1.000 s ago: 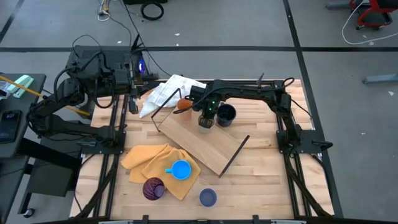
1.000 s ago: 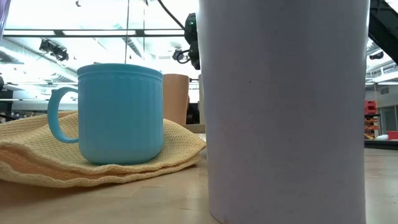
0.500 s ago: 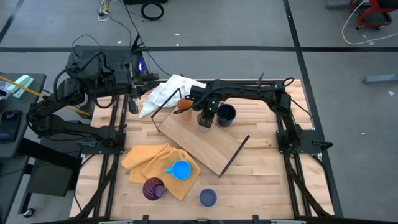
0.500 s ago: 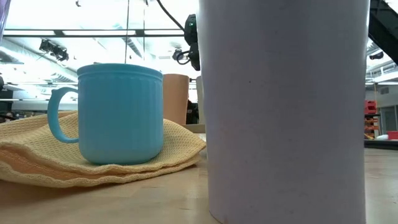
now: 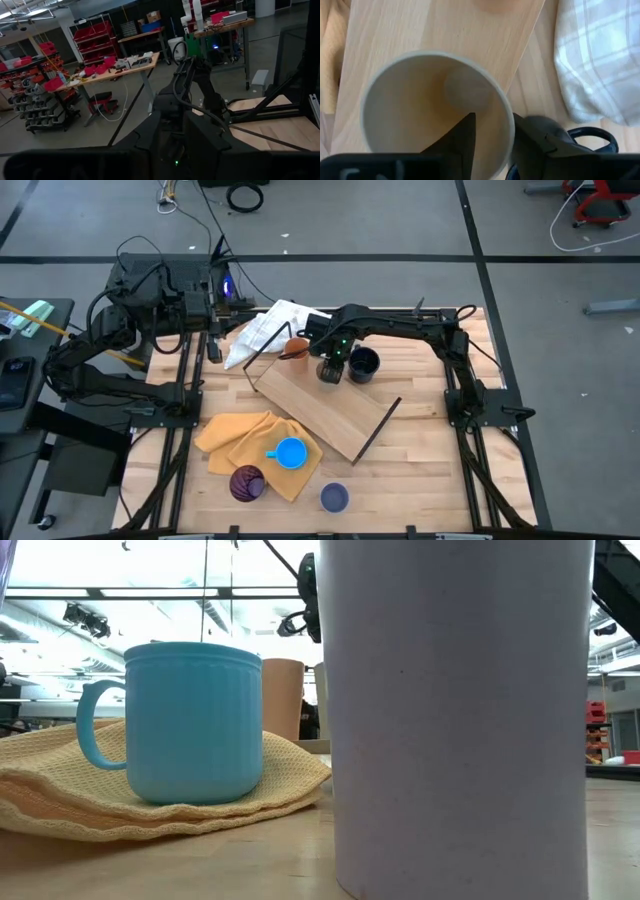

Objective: Stack small to large cups/mugs on shelf
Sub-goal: Put the white cup on the shelf

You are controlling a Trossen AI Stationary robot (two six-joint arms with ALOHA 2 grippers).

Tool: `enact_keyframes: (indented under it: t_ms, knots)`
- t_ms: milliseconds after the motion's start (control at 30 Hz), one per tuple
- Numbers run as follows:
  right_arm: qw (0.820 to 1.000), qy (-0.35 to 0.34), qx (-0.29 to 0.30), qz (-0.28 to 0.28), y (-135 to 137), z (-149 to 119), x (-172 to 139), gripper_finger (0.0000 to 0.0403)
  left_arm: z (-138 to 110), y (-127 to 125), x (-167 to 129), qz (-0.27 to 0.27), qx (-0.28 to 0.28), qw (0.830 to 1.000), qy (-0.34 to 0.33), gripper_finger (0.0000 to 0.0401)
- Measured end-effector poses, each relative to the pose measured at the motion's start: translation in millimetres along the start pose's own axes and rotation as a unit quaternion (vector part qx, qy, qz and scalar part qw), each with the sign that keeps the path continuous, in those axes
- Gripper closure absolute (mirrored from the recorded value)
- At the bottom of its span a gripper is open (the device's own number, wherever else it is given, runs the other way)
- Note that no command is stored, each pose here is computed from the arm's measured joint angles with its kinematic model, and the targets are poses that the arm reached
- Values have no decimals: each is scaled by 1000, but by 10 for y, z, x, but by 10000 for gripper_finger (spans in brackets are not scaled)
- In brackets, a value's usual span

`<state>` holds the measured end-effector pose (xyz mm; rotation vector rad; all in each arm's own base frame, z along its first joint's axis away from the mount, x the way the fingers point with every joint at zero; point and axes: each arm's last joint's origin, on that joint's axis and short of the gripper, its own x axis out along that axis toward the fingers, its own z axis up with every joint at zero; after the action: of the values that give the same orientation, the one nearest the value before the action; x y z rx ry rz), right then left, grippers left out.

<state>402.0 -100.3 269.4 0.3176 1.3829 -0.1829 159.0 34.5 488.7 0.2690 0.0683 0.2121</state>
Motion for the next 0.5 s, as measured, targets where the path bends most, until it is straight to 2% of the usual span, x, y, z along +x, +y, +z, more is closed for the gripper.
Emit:
enact_keyframes:
  t_ms: [300,500]
  knots:
    - [1000,1,10,2,-10,0,-4,260,0,0,0,0,0,1000,0,309]
    - [1000,-9,12,3,1,-33,-138,259,-1,0,0,0,0,1000,0,305]
